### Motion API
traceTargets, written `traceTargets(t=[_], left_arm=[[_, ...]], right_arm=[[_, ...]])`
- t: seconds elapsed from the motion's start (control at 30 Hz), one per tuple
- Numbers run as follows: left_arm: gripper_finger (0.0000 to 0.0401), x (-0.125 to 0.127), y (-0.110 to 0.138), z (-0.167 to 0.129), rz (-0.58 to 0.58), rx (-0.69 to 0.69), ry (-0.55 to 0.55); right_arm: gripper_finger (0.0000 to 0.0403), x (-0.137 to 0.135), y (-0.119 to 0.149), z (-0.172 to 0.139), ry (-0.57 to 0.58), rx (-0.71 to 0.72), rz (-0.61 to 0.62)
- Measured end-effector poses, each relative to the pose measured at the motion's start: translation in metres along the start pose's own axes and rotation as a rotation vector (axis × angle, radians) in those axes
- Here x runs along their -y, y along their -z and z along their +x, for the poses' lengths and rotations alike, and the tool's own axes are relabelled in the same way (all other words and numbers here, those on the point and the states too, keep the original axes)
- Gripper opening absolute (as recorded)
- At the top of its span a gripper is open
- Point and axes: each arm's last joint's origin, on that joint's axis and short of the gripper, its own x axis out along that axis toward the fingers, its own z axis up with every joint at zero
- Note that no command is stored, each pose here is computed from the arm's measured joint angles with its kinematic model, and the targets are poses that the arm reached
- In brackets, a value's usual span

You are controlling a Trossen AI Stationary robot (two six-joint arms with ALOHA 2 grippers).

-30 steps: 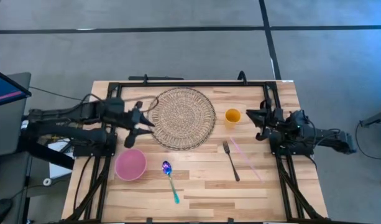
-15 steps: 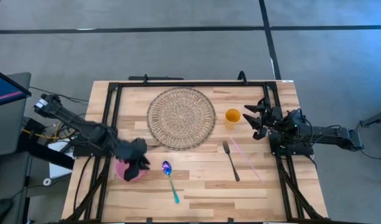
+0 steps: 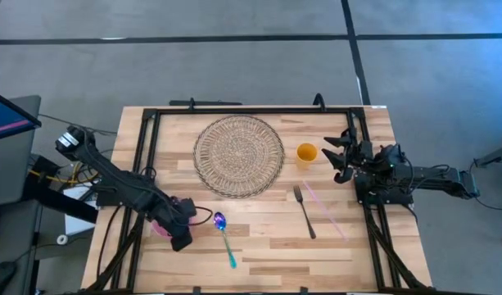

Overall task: Pick & Place Utensil
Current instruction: Put the pink bowl on the placemat

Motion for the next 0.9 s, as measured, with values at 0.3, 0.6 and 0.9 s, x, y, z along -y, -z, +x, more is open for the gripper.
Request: traceTargets(t=[0.3, 0.6, 0.9], left_arm=[[0.0115, 0.0, 0.0, 0.016, 0.004, -0.024, -0.07], [0.0105, 0.001, 0.002, 0.03, 0.033, -0.081, -0.113], [0.0014, 0.0, 0.0, 0.024, 0.076, -0.055, -0.106]], right_arm=[[0.0193, 0.0, 0.0, 0.0, 0.0, 0.003, 0.0], [0.0191, 0.0, 0.0, 0.0, 0.0, 0.003, 0.0], [0.0188, 0.0, 0.0, 0.0, 0.0, 0.003, 0.001]])
